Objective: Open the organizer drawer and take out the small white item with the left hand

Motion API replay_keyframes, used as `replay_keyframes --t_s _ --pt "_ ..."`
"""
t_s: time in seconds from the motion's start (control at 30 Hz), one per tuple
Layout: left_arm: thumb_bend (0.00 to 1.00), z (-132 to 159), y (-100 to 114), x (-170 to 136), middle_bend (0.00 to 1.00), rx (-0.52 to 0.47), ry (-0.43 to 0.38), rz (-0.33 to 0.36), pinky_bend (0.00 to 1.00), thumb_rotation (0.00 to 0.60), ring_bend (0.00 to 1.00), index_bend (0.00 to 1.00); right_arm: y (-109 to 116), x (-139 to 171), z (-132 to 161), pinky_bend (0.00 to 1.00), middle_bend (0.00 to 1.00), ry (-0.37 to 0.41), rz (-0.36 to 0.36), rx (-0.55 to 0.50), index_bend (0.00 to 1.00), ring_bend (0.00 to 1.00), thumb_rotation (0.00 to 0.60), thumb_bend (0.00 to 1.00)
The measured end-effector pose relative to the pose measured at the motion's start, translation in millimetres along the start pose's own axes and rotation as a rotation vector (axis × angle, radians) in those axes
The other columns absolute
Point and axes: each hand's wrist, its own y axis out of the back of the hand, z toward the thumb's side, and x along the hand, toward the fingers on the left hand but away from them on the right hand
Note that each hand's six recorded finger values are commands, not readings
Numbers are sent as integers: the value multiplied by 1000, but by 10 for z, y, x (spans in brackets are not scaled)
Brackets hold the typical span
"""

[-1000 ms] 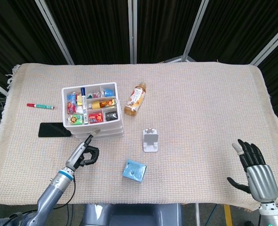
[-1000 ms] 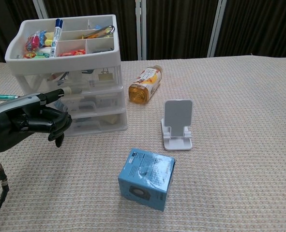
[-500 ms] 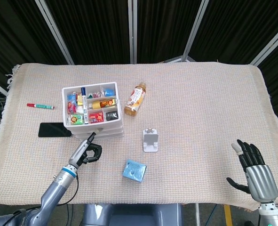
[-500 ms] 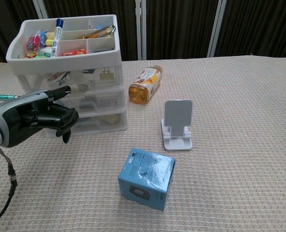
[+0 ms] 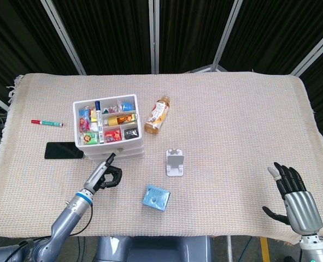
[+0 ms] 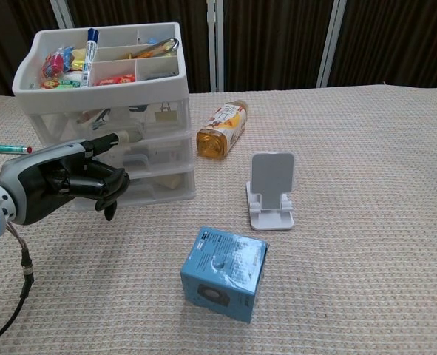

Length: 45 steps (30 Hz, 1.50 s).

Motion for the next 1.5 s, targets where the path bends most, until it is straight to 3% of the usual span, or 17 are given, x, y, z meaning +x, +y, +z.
replay_keyframes --t_s 1.07,1.5 --pt "714 -47 -69 -179 764 14 -16 -42 602 600 741 58 -8 8 11 0 0 1 0 5 0 0 600 19" --pt "713 -44 66 -374 764 45 -56 12 602 600 741 14 -21 12 18 0 0 4 2 9 0 0 600 19"
